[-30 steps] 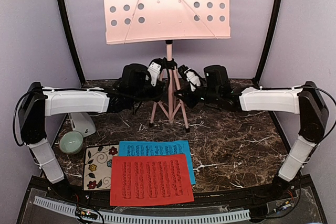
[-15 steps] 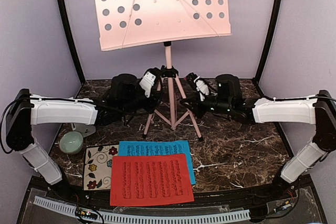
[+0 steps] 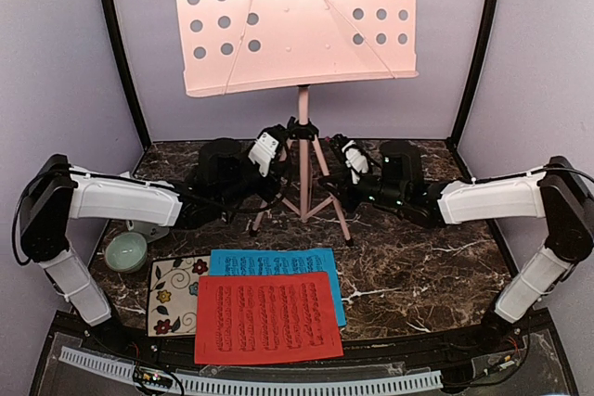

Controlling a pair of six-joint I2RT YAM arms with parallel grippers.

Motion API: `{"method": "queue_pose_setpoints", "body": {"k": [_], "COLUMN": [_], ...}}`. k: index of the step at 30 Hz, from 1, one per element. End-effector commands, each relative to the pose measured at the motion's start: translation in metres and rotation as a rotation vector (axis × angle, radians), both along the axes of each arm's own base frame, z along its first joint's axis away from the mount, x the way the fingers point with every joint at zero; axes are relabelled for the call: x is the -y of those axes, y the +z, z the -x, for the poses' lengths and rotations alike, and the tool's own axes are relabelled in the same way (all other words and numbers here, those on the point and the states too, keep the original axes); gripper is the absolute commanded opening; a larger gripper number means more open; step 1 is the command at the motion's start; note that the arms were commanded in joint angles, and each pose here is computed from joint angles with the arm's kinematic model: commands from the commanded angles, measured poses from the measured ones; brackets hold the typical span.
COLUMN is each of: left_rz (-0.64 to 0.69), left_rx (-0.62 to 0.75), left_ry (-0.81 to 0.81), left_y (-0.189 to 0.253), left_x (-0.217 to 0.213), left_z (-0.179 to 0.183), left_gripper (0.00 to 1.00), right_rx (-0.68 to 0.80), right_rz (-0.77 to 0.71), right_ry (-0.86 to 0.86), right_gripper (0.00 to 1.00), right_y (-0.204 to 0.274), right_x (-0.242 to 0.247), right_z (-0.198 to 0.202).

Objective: Set up the instrument practice props

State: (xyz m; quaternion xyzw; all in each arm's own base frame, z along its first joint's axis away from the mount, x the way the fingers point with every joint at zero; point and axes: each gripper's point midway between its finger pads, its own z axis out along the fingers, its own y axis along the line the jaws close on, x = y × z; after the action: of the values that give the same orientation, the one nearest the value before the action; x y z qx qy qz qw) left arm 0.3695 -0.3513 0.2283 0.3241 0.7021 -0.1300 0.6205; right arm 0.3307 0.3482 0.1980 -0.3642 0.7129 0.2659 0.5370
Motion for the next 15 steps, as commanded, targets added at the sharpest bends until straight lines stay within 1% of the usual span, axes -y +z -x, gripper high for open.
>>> {"method": "queue_pose_setpoints", "body": {"k": [1, 4, 7, 12, 15], "left_rz": [0.021, 0.013, 0.016, 0.024, 0.010], "left_rx": [0.220, 0.253, 0.255, 0.256, 0.253], "left_ry": [0.359, 0.371, 0.381, 0.369, 0.356], "left_y": [0.057, 0.056, 0.052, 0.054, 0.054], "left_x": [-0.075, -0.072, -0.072, -0.071, -0.071], "left_z": [-0.060, -0.072, -0.088, -0.111, -0.117], "left_gripper": [0.00, 0.00, 0.00, 0.00, 0.00], "right_rx": [0.043, 0.087, 0.114, 0.127, 0.114], "right_rz": [0.031, 0.027, 0.027, 0.005, 0.009], "right_ry": [-0.417, -0.431, -0.437, -0.444, -0.442], "right_gripper": [0.00, 0.00, 0.00, 0.00, 0.00], "right_y": [0.002, 0.009, 0.016, 0.027, 0.027], "right_x": [0.070, 0.066, 0.060, 0.057, 0.057], "right_z": [-0.084, -0.100, -0.118, -0.150, -0.158]}}
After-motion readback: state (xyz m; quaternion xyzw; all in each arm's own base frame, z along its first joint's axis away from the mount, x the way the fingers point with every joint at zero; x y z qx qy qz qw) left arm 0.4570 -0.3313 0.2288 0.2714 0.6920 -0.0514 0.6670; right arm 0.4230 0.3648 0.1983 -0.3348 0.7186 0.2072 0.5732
